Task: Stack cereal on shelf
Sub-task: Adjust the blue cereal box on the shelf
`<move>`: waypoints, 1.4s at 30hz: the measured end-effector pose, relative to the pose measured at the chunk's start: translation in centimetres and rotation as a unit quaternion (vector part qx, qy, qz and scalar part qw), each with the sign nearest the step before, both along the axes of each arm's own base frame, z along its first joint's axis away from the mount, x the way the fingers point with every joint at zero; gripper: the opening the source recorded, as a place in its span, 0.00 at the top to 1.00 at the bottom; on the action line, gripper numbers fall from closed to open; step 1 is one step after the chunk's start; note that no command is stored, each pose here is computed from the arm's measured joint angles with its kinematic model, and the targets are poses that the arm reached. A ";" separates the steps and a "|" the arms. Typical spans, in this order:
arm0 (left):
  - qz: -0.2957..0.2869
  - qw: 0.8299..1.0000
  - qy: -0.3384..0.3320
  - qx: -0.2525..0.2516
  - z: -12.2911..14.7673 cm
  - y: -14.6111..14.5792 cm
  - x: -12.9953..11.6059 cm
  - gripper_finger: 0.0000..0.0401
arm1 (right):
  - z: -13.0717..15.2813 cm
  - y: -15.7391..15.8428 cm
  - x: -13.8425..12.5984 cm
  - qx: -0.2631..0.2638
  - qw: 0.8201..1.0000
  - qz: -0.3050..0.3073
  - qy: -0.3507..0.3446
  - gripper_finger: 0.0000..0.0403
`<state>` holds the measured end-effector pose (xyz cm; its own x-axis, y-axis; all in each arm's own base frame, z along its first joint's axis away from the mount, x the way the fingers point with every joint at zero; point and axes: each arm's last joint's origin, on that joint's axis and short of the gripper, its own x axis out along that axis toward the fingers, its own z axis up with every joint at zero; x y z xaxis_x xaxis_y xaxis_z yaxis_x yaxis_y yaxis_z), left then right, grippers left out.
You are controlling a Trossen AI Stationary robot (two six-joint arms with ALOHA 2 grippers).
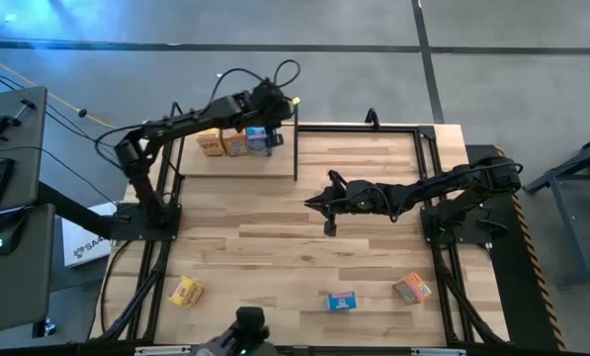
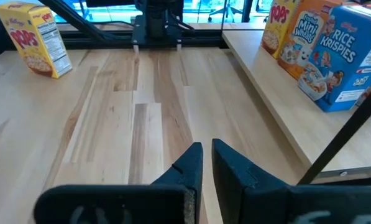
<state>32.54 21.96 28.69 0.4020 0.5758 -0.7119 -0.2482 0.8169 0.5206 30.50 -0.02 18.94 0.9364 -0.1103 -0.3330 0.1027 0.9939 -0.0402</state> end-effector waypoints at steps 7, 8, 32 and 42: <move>0.018 0.999 0.045 0.013 -0.5 0.7 0.5 0.91 | -0.1 0.0 0.0 0.000 1.000 0.000 0.004 0.94; 0.018 0.998 0.051 0.010 -0.6 0.6 0.5 0.91 | -0.1 0.0 0.0 0.000 1.000 0.000 0.004 0.94; -0.001 0.997 0.065 -0.029 0.5 -0.5 -0.9 0.91 | -0.1 0.0 -0.1 0.001 1.000 0.000 0.008 0.94; 0.009 1.000 0.001 -0.002 1.4 0.3 -0.4 0.98 | -0.2 0.0 -0.1 0.003 1.000 0.005 0.008 0.94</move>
